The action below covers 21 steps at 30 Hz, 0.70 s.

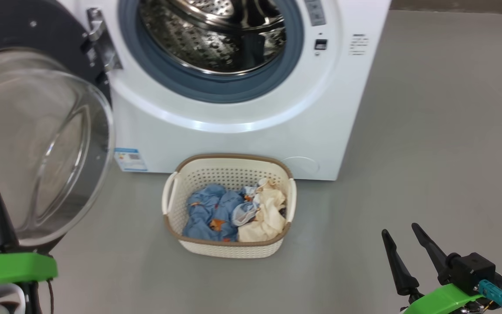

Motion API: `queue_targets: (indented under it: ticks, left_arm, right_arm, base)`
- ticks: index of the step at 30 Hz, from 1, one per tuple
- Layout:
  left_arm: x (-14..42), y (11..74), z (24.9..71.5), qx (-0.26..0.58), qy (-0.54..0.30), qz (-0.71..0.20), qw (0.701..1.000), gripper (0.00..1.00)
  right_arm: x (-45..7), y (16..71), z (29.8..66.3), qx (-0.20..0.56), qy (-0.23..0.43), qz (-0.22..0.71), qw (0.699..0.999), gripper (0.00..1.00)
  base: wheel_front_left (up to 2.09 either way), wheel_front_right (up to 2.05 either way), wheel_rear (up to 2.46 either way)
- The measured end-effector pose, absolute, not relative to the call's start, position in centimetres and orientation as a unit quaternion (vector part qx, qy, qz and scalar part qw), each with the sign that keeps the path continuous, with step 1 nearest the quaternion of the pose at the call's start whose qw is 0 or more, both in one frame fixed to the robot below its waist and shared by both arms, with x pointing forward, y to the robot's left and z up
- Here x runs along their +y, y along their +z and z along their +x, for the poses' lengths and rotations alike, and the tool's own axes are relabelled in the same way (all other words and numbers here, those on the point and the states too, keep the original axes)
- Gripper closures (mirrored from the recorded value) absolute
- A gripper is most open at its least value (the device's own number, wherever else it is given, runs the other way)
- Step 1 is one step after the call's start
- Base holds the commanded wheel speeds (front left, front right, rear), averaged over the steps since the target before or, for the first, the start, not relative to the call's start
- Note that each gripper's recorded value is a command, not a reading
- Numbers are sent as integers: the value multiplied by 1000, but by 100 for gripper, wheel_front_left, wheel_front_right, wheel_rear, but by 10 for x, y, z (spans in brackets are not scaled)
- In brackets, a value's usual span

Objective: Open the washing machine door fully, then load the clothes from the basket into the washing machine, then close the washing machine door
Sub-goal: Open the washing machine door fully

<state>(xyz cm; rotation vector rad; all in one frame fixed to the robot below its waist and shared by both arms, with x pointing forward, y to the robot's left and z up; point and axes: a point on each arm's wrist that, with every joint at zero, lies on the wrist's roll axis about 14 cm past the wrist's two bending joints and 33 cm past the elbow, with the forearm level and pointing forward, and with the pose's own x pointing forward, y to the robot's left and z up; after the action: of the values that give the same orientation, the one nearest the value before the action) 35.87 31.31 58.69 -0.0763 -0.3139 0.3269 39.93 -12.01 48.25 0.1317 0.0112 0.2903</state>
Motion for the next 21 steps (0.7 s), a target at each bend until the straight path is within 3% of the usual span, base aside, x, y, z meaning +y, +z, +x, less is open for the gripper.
queue_targets:
  ticks: [16, 18, 21]
  left_arm:
    - [238, 547, 362, -87, 61, -52, 993, 98]
    - [230, 539, 360, -75, 51, -55, 994, 87]
    - [220, 529, 357, -60, 39, -57, 996, 50]
  right_arm:
    - [-150, 526, 375, -65, 101, 59, 991, 0]
    - [-153, 529, 373, -70, 96, 59, 991, 0]
    - [-157, 532, 370, -74, 91, 59, 991, 0]
  base:
    - [0, 0, 0]
    - [0, 0, 0]
    - [0, 0, 0]
